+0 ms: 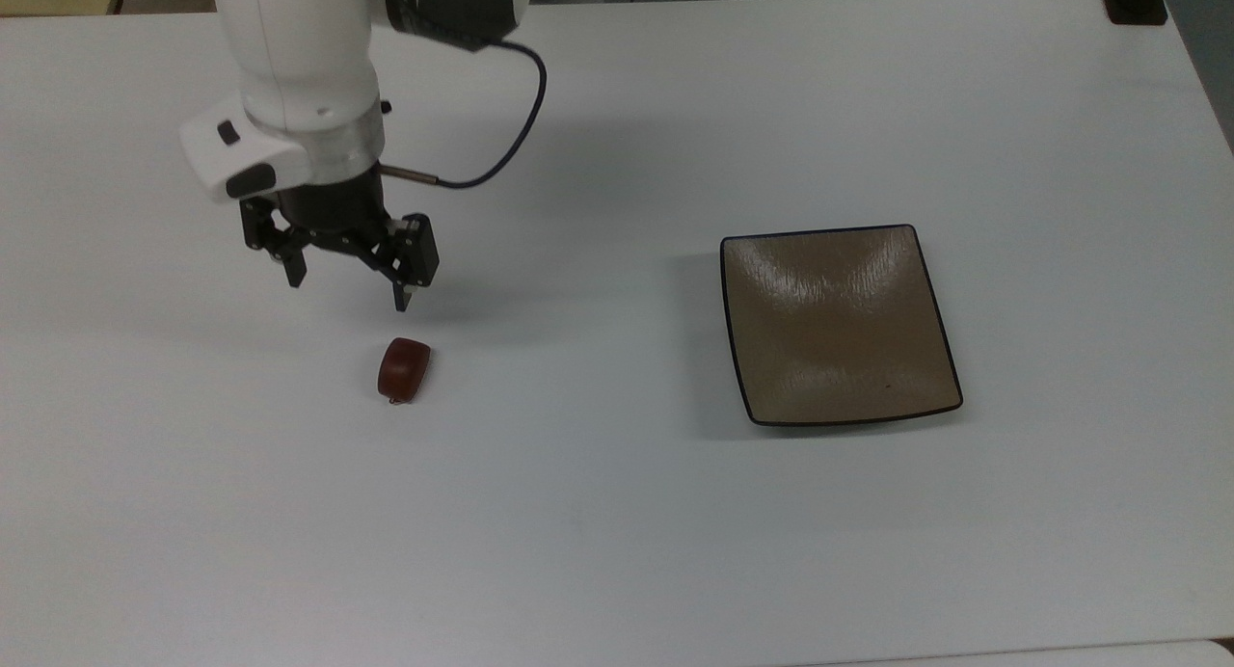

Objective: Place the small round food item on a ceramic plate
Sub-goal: 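Move the open gripper over the reddish-brown food item and lower it, then close the gripper around the reddish-brown food item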

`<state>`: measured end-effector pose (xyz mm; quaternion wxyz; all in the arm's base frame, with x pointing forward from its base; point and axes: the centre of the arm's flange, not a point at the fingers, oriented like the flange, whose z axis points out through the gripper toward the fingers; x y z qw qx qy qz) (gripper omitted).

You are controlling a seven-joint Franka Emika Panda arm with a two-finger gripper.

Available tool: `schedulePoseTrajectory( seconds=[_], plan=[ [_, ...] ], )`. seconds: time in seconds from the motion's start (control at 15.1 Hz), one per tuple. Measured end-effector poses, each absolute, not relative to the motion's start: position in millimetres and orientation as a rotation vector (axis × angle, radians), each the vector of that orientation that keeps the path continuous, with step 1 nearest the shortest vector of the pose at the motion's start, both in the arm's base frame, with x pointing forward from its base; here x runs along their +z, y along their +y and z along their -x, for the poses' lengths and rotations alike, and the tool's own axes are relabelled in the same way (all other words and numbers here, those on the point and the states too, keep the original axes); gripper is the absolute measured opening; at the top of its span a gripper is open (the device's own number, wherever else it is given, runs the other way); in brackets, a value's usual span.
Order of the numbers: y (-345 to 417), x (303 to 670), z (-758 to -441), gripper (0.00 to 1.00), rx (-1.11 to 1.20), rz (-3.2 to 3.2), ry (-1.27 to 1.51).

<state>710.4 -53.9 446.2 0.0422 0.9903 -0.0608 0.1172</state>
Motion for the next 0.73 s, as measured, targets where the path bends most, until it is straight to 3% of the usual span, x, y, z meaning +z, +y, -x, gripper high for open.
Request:
schedulePoseTrajectory(
  seconds=[0.73],
  plan=[
    [-38.8,332.3,-735.6,1.0,0.338,-3.013,-0.109]
  ],
)
